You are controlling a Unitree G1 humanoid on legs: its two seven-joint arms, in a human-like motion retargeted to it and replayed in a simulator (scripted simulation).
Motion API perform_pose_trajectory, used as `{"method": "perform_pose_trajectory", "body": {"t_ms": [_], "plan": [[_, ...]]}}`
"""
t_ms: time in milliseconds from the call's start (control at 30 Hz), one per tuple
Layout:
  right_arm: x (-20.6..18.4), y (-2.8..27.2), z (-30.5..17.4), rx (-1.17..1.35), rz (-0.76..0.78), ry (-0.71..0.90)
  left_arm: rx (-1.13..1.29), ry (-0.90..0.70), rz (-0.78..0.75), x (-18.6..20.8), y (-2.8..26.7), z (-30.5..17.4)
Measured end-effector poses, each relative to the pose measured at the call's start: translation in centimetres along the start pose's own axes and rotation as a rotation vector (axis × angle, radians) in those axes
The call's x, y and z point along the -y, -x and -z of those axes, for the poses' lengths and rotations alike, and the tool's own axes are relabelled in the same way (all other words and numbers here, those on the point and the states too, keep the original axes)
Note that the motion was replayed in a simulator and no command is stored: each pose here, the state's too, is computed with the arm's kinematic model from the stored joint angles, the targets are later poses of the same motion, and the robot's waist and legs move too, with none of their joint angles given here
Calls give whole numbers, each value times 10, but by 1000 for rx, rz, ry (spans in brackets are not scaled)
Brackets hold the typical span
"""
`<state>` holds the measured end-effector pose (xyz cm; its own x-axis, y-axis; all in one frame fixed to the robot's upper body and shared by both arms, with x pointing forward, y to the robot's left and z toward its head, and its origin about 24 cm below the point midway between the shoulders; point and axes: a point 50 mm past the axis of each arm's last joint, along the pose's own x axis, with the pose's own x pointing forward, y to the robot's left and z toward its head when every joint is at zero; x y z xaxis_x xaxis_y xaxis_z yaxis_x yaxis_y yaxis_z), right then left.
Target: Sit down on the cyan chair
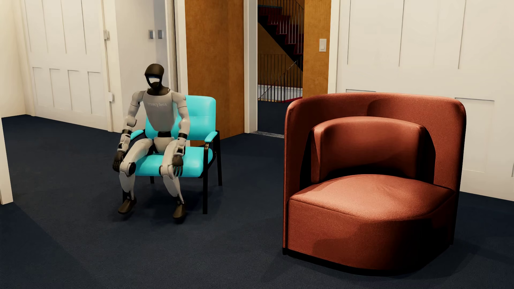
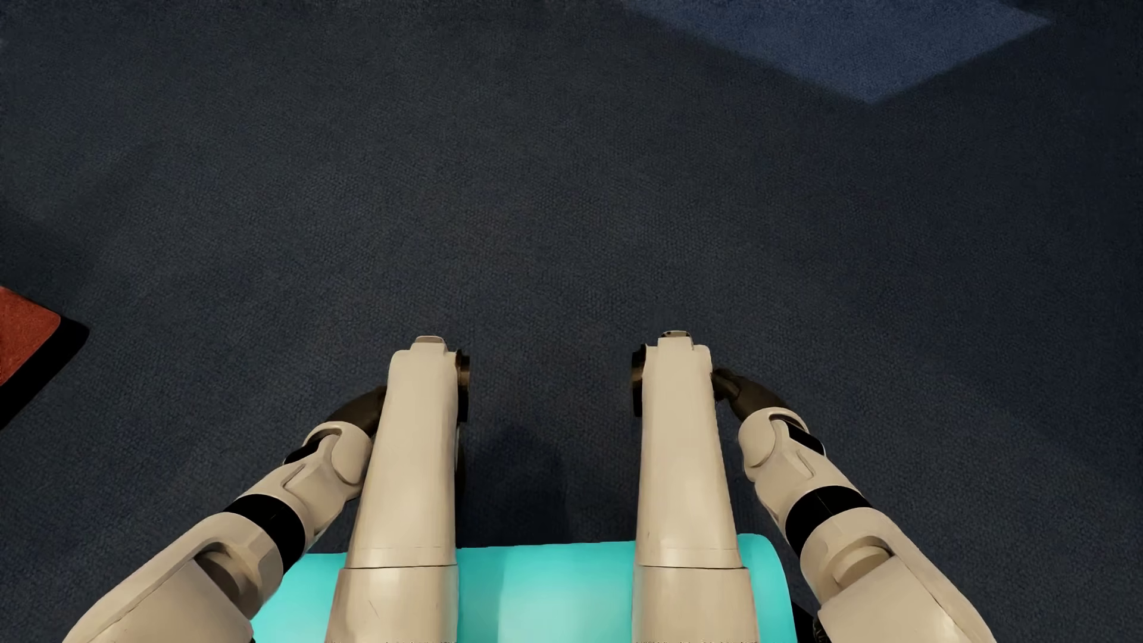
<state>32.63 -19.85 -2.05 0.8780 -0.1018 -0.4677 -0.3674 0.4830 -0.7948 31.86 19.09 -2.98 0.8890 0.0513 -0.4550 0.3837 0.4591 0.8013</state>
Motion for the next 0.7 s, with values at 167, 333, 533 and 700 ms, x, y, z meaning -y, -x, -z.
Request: {"method": "perform_pose_trajectory", "body": {"t_ms": [167,333,533,700], "plan": [[-2,1,22,-95,38,-74,-93,78,-22,0,2,19],[-18,7,48,-225,-34,-66,-180,117,16,11,6,38],[-28,12,63,-304,-97,-83,-260,130,62,18,11,55],[-24,11,62,-298,-80,-71,-265,125,45,12,10,56]]}}
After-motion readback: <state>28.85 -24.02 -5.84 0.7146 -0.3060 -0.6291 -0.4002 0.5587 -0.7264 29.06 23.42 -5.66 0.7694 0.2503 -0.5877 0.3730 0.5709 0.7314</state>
